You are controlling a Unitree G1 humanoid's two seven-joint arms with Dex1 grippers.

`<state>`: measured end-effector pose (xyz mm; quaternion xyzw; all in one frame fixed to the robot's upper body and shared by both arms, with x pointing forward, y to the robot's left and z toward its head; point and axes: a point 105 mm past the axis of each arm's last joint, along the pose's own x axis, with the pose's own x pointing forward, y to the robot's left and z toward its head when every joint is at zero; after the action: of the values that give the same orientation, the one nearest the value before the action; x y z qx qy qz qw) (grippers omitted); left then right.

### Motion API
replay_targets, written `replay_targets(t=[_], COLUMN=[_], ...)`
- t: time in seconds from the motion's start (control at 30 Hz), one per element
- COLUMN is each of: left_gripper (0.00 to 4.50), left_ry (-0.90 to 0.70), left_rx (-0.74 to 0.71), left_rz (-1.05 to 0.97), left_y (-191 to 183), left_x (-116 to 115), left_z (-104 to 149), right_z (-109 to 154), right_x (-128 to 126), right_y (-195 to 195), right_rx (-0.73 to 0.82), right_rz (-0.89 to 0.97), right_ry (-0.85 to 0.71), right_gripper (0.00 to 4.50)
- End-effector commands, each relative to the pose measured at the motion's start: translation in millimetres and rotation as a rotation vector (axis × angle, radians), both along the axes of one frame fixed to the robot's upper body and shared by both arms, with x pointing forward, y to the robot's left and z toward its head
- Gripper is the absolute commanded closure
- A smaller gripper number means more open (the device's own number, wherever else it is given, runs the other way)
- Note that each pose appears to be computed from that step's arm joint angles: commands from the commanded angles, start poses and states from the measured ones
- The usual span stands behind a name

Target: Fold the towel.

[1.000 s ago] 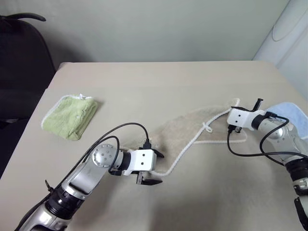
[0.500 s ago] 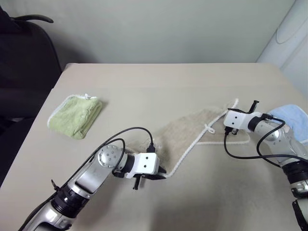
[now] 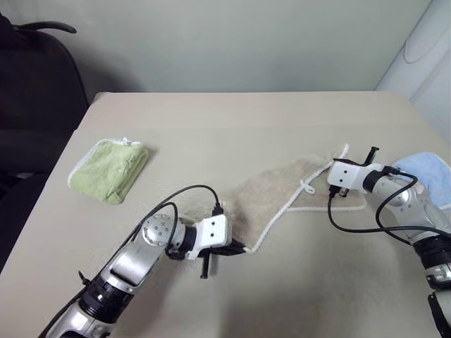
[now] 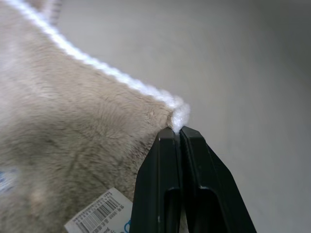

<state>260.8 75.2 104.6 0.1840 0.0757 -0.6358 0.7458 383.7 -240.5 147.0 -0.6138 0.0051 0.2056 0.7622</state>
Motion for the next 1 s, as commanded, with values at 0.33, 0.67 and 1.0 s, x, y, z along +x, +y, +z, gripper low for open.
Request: replay_targets(t=[0.33,0.67,1.0], left_gripper=[4.48,4.48,4.48], left_ry=[-0.145,-0.228,-0.252], left_rx=[-0.738,-0.910,-0.973], left_rz=[0.498,0.657,0.514], left_y=[57.9,64.5,93.6], left_x=[72.9,143.7,111.3], left_z=[160.1,224.3,256.1], right_z=[75.9,140.2,196.4], right_x=[-5.1,21.1,-11.0], right_y=[-68.6,-87.4,-87.1], right_rx=[0.071,0.058,0.204], right_rz=[-0.144,-0.232,-0.086], right_ry=[-0.182,-0.326,-0.339], right_gripper=[4.50,4.50,4.50])
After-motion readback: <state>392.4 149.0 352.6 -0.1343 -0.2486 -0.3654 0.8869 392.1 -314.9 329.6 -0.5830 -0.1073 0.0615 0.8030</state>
